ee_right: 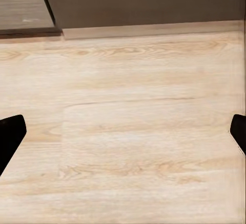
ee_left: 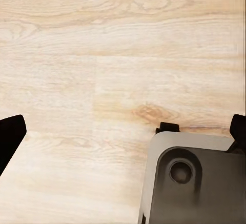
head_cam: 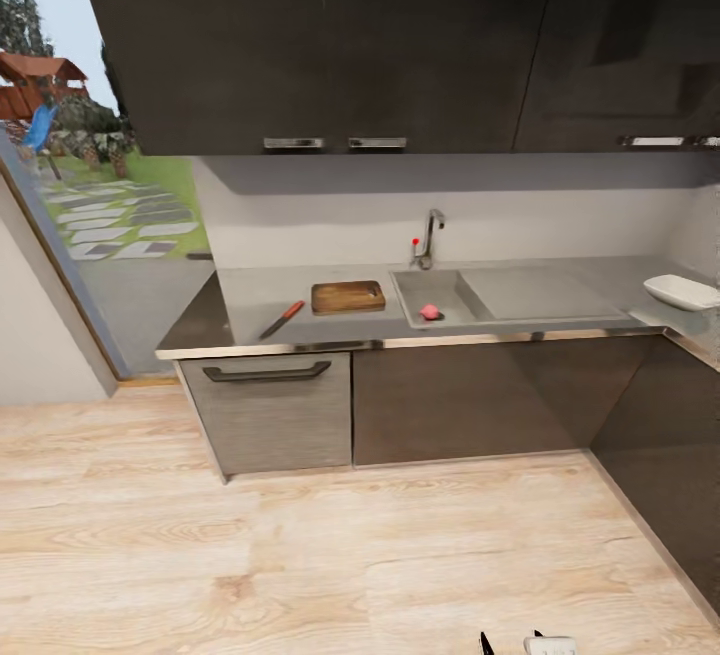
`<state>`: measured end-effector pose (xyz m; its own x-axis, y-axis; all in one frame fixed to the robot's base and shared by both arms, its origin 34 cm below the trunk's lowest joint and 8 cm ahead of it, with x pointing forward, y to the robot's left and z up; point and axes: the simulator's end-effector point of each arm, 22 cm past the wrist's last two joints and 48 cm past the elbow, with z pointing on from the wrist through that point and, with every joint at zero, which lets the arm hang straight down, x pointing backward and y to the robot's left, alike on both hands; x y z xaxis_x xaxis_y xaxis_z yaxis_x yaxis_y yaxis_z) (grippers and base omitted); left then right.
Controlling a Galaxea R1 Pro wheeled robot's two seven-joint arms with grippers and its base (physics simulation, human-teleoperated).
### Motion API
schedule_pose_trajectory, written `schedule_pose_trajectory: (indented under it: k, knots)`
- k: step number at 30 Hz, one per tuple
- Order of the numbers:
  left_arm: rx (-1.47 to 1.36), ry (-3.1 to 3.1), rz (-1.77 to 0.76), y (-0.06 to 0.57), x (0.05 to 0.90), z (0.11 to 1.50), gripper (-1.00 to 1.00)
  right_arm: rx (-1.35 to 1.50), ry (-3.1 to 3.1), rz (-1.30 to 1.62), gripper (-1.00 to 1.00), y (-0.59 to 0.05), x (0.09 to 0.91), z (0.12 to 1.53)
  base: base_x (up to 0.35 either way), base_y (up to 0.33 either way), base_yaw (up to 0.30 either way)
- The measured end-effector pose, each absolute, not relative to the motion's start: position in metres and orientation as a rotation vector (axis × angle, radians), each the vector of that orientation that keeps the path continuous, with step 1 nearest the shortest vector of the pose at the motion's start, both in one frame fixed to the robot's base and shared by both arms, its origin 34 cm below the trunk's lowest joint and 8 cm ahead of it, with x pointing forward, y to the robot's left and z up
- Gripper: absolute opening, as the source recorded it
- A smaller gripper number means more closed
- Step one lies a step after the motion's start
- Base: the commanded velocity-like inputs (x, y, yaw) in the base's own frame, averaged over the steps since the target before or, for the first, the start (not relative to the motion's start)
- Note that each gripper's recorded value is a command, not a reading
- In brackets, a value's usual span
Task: In the kitchen, take the Vidalia onion out of the sink, dice it on the chopping board with the paring knife, put the diced onion into the bowl on the countertop, then place both the paring knife and the chopping board into the sink.
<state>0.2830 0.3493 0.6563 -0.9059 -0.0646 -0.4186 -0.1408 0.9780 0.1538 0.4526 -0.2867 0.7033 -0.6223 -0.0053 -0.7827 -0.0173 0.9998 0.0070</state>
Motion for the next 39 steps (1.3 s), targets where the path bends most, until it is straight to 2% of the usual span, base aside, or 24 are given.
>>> schedule_pose_trajectory:
  k: [39]
  knots:
    - [-0.147,2.708,0.252,0.349,0.280,0.655,1.00,-0.009,2.243,0.034,1.00,-0.276,0.453,0.703,0.000,-0.319,0.022]
